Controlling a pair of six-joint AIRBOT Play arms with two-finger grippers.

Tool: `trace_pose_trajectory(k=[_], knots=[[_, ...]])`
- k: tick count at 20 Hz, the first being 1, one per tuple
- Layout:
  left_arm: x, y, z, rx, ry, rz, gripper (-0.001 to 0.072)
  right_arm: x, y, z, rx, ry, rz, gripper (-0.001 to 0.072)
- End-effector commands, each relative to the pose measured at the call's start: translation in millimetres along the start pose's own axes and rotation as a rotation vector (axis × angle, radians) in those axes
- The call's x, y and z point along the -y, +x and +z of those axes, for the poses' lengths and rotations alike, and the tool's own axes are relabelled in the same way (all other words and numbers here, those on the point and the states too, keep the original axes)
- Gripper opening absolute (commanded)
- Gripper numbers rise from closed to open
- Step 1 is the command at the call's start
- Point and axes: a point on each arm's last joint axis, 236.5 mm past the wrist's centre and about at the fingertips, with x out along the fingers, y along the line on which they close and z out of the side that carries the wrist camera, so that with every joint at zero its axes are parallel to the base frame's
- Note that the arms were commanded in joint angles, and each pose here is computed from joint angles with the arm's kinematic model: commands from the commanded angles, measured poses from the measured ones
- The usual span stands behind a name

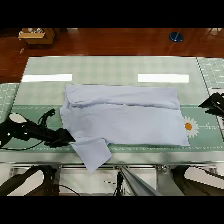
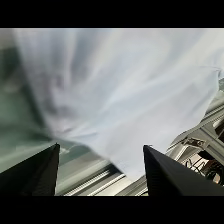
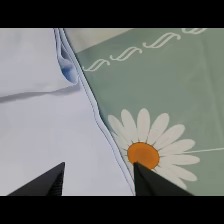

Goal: Fold the shirts.

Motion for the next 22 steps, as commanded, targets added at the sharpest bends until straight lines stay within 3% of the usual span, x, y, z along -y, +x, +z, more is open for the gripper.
trace_pose_trajectory(k=[1,2,3,4,6,11,13,15,22], knots=[[0,17,12,0.025,0.036,0.061,0.0593,-2,-9,1,0.031,-0.011,-0.012,0.0525],[-2,22,13,0.023,0.014,0.072,0.0584,-4,-12,1,0.041,-0.014,-0.014,0.0524],[-4,25,15,0.022,-0.007,0.079,0.0443,-5,-14,1,0.047,-0.012,-0.015,0.0525],[-7,28,15,0.011,-0.016,0.082,0.0227,-6,-16,1,0.052,-0.012,-0.017,0.0525],[-9,32,10,-0.018,-0.018,0.078,0.0038,-6,-19,-1,0.052,-0.012,-0.024,0.0525],[-9,32,10,-0.020,-0.016,0.077,0.0023,34,-20,-22,-0.020,0.048,-0.162,0.0525],[-9,32,10,-0.020,-0.016,0.077,0.0023,36,-8,-38,-0.058,0.094,-0.100,0.0532],[-9,32,10,-0.020,-0.016,0.077,0.0023,38,9,-59,-0.118,0.133,-0.061,0.0612],[-9,32,10,-0.019,-0.017,0.077,0.0023,39,55,-124,-0.297,0.116,-0.007,0.0607]])
